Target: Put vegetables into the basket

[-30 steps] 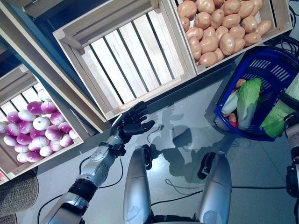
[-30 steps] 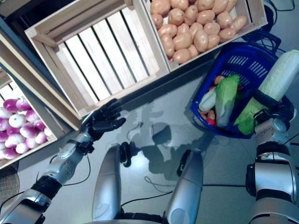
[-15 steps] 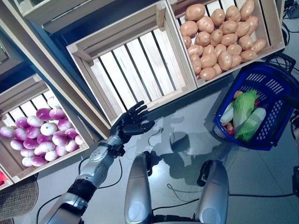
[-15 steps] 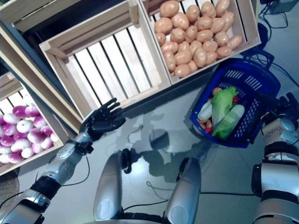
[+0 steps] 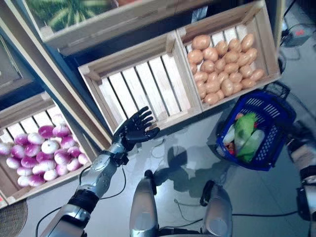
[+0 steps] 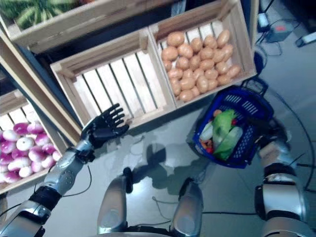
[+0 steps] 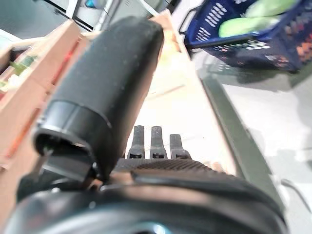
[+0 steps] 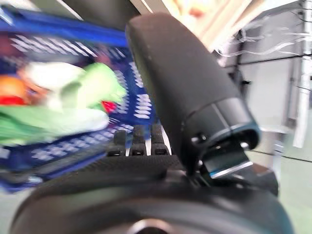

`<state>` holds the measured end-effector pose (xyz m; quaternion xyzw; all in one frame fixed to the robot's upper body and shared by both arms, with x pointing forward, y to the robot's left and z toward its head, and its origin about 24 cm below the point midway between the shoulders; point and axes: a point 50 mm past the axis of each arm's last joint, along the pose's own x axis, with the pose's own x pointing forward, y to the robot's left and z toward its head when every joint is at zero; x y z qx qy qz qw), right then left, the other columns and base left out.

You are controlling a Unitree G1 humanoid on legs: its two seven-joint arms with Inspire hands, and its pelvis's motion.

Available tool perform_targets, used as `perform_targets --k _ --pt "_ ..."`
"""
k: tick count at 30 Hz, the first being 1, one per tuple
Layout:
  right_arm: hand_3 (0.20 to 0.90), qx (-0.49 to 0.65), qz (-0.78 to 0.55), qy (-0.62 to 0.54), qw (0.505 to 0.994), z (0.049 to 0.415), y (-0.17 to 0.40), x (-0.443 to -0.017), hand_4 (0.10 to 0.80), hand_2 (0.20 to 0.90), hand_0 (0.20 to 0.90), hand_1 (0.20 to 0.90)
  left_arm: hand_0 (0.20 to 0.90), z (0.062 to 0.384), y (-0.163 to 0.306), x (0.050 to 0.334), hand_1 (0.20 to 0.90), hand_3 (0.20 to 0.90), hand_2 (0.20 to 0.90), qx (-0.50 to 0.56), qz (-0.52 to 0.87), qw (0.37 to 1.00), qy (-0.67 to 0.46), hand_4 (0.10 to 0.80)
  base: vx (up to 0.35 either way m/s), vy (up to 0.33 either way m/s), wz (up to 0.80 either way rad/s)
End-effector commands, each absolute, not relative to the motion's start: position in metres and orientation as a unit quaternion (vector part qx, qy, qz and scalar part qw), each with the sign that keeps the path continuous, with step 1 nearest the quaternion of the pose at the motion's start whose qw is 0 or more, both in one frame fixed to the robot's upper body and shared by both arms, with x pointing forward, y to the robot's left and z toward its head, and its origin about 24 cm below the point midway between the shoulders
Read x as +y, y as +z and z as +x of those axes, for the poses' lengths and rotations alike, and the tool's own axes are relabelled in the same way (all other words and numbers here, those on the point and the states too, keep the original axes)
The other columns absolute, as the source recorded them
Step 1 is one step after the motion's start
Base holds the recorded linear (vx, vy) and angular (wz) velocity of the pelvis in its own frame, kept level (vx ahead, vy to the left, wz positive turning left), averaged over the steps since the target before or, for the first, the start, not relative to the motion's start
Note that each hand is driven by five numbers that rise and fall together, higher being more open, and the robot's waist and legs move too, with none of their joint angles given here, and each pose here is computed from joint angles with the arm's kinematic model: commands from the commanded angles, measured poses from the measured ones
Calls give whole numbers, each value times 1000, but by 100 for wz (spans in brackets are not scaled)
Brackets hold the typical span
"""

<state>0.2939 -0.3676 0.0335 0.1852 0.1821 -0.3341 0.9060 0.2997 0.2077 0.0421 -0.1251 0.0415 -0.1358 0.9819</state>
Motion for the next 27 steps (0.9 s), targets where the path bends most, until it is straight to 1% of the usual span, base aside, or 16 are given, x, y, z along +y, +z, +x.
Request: perform_targets --k 1,2,4,6,8,9,11,13,15,16,17,18,21,25,27 --pt "900 167 166 -303 923 291 21 -357 800 900 900 900 900 302 56 205 900 900 900 -10 -120 983 -137 800 234 -8 1" --pt "900 190 166 -283 925 284 2 -342 800 900 900 900 900 299 48 203 900 900 900 2 -127 984 -127 800 223 -2 -1" --pt "900 202 170 -264 928 277 -14 -329 800 900 900 900 900 293 38 202 900 900 900 15 -136 984 -116 800 171 22 -3" --pt "900 216 179 -226 933 265 -38 -301 800 900 900 900 900 282 21 198 900 900 900 37 -126 986 -102 800 139 41 -8" --pt "900 222 152 -200 942 256 -48 -284 800 900 900 900 900 274 9 198 900 900 900 49 -110 988 -92 800 74 41 -7" --pt "900 241 121 -162 949 247 -59 -260 800 900 900 900 900 266 -1 201 900 900 900 57 -90 992 -71 800 68 50 -9" --pt "900 251 106 -141 952 242 -65 -246 800 900 900 900 900 261 -7 205 900 900 900 62 -80 993 -56 800 53 33 -14" --pt "900 284 105 -100 948 220 -82 -213 800 900 900 900 900 247 -20 209 900 900 900 74 -50 995 -52 800 54 5 -11" --pt "900 297 128 -89 942 214 -87 -205 800 900 900 900 900 243 -24 207 900 900 900 75 -39 995 -60 800 -2 -4 -2" --pt "900 308 147 -76 937 206 -93 -195 800 900 900 900 900 236 -32 206 900 900 900 86 -17 994 -67 800 0 0 0" --pt "900 308 146 -76 937 206 -93 -195 800 900 900 900 900 236 -32 206 900 900 900 86 -17 994 -66 800 0 0 0" --pt "900 317 159 -63 933 201 -97 -187 800 900 900 900 900 232 -38 204 900 900 900 90 9 993 -71 800 0 0 0" --pt "900 338 186 -43 922 190 -104 -168 800 900 900 900 900 222 -51 204 900 900 900 113 24 991 -65 800 0 0 0" --pt "900 366 175 -50 913 181 -115 -158 800 900 900 900 900 212 -65 195 900 900 900 127 65 985 -94 800 -5 6 7" --pt "900 376 178 -52 908 176 -120 -151 800 900 900 900 900 202 -76 189 900 900 900 154 64 982 -89 800 -11 18 4"
